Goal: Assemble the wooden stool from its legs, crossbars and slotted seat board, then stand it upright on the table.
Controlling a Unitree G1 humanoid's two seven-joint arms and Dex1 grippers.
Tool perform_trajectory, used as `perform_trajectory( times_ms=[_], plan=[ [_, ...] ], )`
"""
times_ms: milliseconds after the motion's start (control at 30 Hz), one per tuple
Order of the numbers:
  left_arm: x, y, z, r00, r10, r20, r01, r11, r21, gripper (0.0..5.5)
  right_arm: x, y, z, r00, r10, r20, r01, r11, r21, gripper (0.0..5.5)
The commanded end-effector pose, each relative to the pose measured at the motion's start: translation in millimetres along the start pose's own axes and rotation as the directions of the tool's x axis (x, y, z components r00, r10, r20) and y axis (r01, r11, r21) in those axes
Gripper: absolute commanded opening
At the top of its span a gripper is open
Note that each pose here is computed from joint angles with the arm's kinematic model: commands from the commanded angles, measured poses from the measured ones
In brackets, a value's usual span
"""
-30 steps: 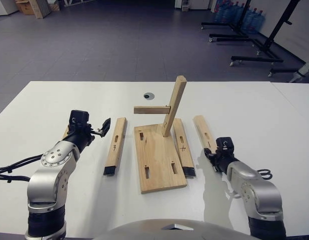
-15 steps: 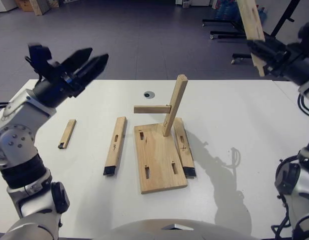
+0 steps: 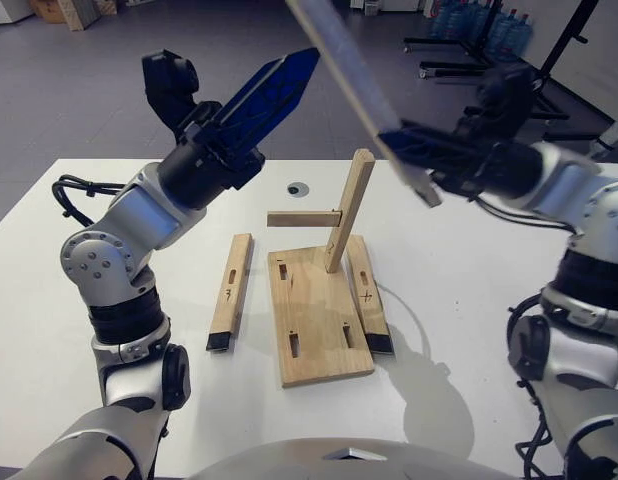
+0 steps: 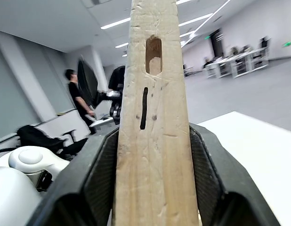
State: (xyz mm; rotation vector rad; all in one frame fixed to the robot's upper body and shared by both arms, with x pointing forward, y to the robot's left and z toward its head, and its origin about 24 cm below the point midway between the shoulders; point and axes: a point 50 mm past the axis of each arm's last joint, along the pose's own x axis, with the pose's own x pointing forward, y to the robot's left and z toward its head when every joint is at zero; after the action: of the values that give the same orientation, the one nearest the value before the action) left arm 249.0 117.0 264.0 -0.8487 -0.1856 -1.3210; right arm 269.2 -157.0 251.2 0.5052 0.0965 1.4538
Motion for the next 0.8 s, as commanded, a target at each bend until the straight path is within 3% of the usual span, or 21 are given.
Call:
perform_trajectory(
  times_ms=[33,467,633,800],
  plan=[
    [3.9,-0.1,-0.6,1.0,0.025,0.005,-0.025,1.0,0.007,4.68,11.4,6.8,-8.4,0.999,0.037,0.021,-0.038,0.999,0.003,2.02],
    [7.9,10.0,-2.7,0.994,0.105,-0.022,-0.104,0.994,0.015,4.68,20.9,17.9,-25.1,0.999,0.038,0.01,-0.038,0.999,0.004,2.02],
    [9.3,5.8,6.7,0.996,0.093,-0.005,-0.093,0.995,-0.046,4.68,15.9,14.8,-42.9,0.997,0.006,-0.073,-0.006,1.0,0.003,2.02],
    [7.5,0.9,-4.8,0.996,0.076,-0.046,-0.081,0.987,-0.136,4.68,14.0,10.5,-44.0,0.997,0.005,-0.077,-0.006,1.0,-0.009,2.02]
  ],
)
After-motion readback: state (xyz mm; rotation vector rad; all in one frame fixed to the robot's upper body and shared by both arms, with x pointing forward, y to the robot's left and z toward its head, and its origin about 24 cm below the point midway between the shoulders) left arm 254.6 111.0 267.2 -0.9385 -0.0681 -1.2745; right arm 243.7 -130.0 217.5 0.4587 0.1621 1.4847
